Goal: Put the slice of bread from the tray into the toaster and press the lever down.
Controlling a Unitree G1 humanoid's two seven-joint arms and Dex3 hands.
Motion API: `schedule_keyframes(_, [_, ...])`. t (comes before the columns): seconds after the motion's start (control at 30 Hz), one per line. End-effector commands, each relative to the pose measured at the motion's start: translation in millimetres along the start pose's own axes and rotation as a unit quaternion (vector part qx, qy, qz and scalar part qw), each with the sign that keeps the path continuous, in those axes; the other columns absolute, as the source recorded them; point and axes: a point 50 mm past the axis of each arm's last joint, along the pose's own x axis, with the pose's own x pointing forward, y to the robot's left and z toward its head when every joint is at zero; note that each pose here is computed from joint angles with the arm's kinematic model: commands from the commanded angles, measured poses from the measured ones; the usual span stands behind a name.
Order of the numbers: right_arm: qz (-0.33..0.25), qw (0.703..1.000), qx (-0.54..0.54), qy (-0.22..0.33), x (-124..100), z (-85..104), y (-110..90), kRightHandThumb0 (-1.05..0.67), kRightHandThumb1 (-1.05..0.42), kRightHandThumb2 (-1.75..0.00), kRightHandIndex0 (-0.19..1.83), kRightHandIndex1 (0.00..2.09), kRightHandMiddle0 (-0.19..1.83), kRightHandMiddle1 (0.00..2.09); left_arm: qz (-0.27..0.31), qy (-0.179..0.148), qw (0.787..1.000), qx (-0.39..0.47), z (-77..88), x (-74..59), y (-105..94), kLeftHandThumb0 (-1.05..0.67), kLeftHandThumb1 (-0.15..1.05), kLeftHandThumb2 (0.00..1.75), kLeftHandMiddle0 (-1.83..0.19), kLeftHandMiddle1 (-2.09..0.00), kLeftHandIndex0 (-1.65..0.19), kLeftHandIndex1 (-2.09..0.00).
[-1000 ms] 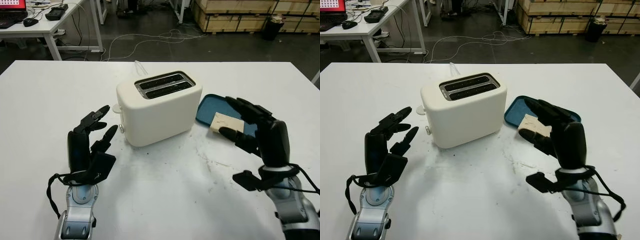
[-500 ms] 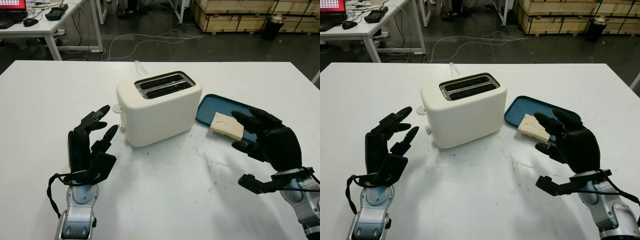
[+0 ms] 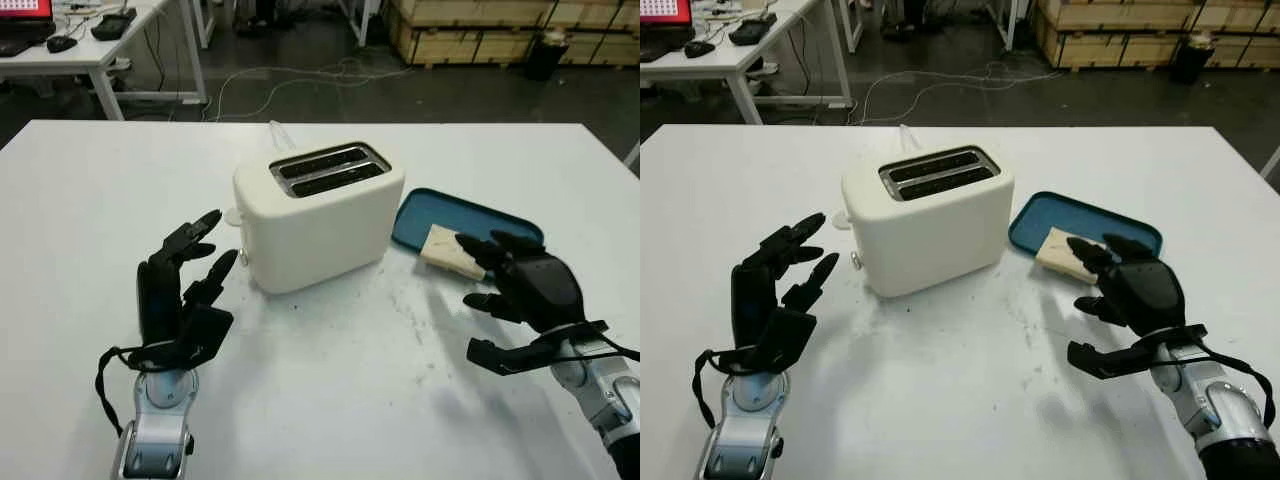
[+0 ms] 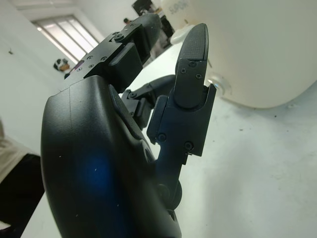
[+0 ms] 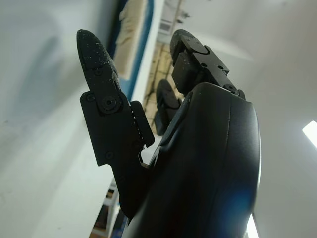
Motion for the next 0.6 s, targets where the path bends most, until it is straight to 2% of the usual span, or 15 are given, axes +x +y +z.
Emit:
schedule_keyframes(0.0, [-0.006, 1.000, -0.018, 0.003, 6, -4.5, -3, -0.64, -0.83, 0.00, 0.33, 0.00, 0.34, 0.00, -0.005, -0.012, 1.000, -0.004, 3.3, 1.3, -1.5, -0.38, 0.92, 0.18, -0.46, -1.03, -0.76, -0.09])
schedule_keyframes(0.33, [0.012, 0.999, -0.049, 0.013, 19, -11.5, 7, -0.62, -0.84, -0.01, 0.30, 0.00, 0.30, 0.00, -0.003, -0.016, 1.000, -0.012, 3.2, 1.2, -1.5, -0.38, 0.92, 0.17, -0.46, -1.03, -0.76, -0.09])
schedule_keyframes(0.57, [-0.006, 0.997, -0.070, 0.003, 28, -8.6, 12, -0.54, -0.84, -0.01, 0.33, 0.01, 0.31, 0.01, -0.004, -0.017, 1.000, -0.008, 3.6, 1.1, -2.3, -0.40, 0.92, 0.19, -0.47, -1.02, -0.76, -0.09])
